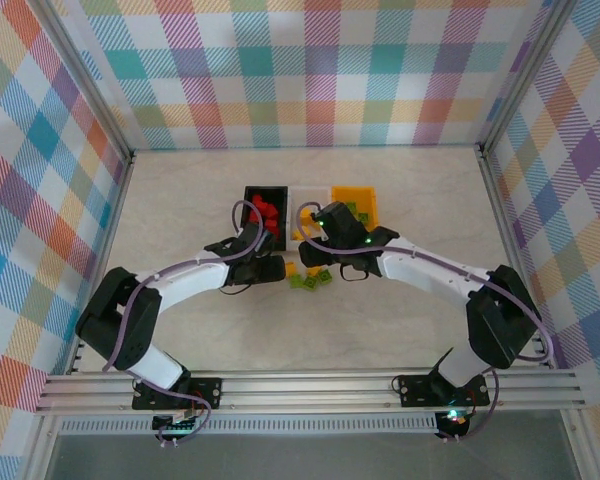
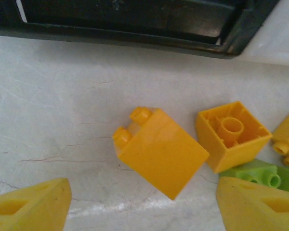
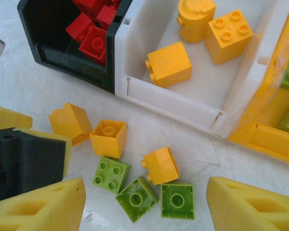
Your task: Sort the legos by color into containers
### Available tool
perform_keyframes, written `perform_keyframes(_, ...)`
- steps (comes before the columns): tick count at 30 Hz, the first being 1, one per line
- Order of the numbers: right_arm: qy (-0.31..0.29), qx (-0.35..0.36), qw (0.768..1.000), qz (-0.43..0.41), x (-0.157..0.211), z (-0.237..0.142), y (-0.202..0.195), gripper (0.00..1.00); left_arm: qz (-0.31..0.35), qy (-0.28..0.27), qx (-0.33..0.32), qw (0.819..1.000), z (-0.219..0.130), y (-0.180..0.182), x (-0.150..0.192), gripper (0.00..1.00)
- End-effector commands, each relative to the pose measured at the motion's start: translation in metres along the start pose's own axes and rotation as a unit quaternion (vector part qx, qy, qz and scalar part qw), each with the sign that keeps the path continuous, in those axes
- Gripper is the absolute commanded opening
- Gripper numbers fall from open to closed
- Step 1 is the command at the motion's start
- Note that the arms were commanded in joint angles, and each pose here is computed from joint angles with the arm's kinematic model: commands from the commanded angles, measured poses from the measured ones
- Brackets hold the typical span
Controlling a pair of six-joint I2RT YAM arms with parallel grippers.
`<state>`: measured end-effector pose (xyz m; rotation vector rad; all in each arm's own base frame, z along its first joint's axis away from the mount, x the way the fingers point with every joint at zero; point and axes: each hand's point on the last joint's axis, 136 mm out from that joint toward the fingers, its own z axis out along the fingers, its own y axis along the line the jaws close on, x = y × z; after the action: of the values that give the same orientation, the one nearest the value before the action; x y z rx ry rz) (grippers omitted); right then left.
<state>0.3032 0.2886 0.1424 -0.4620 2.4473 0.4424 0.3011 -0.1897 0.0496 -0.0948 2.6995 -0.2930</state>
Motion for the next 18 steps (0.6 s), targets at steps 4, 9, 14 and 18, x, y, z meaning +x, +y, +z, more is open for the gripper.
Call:
perform_keyframes(4,-0.034,-0.006,0.999,0.005,-0.011,-0.014,0.002,0.68,0.005,-0.039,0.013,0.999,0.005,-0.014,-0.022,0.8)
perform_keyframes(9,-0.034,-0.004,0.999,0.004,-0.009,-0.015,0.0,0.68,0.003,-0.05,0.013,0.999,0.008,-0.018,-0.031,0.8)
perform_keyframes(14,-0.036,-0.002,0.999,0.005,-0.008,-0.016,-0.002,0.68,-0.003,-0.035,-0.013,0.999,0.019,-0.008,-0.028,0.73)
perform_keyframes(18,-0.039,-0.001,0.999,0.006,-0.008,-0.018,-0.003,0.68,-0.003,-0.017,-0.024,1.0,0.023,-0.001,-0.016,0.68)
